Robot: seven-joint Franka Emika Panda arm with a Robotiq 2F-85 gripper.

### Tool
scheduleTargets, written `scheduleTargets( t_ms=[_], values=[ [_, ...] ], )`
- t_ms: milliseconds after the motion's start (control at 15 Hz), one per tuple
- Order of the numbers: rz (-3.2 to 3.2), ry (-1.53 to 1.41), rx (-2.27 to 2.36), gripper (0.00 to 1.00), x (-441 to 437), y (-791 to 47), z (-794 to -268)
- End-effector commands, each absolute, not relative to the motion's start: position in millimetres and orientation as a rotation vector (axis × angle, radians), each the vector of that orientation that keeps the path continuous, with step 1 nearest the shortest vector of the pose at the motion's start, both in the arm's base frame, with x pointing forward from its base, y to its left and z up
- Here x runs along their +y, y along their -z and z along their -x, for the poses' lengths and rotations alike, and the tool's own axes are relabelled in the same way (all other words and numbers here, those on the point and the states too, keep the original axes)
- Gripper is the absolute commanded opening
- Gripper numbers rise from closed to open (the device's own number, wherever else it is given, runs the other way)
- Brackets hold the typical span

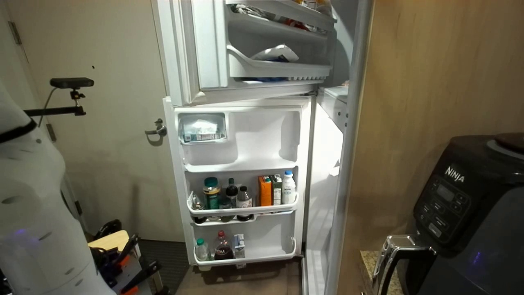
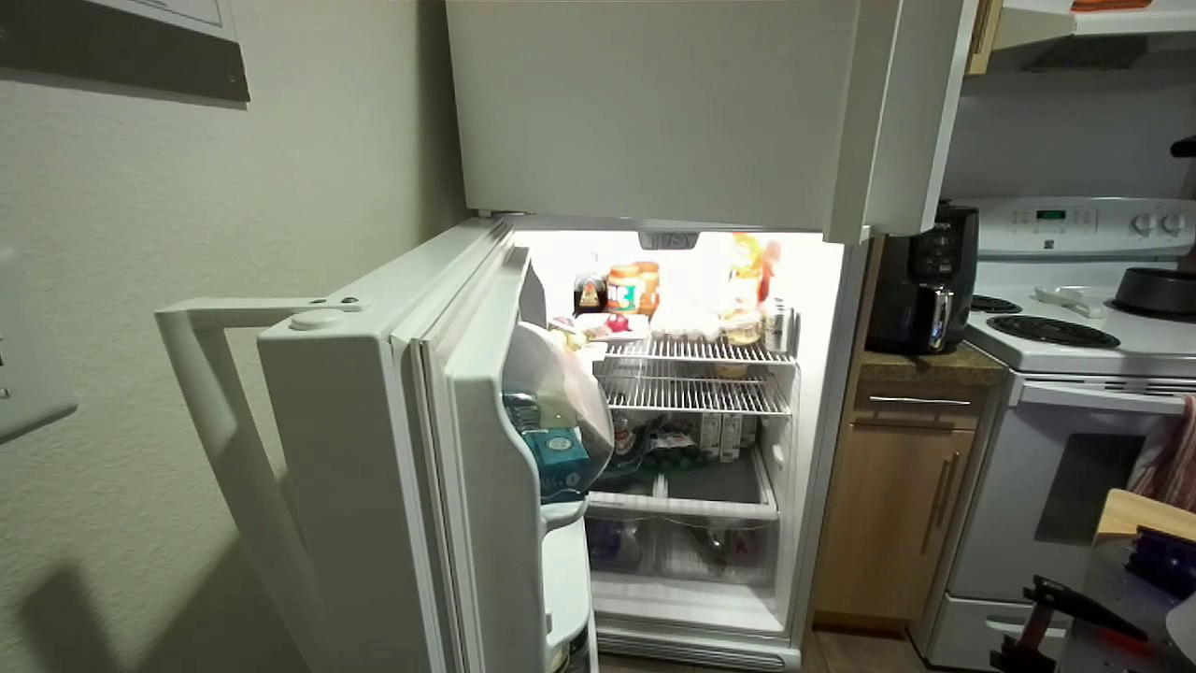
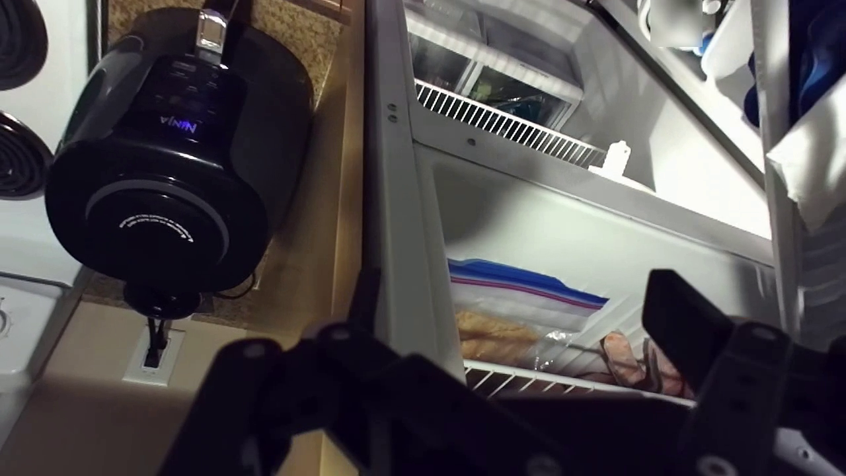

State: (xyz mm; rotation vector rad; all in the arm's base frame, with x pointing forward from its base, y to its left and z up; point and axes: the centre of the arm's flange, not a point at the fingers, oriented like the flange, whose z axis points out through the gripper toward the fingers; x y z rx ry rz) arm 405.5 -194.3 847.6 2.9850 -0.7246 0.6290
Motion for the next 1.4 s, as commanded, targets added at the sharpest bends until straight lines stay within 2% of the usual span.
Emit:
scheduleTargets(
  t_ms=[0, 933, 1333],
  values=[
    [-3.019, -0.543, -0.661, 1.0, -193, -830, -378],
    [-3.058, -0.198, -0.62, 1.0, -173, -782, -317],
    [-3.068, -0.165, -0.565, 1.0, -170, -753, -289]
  ],
)
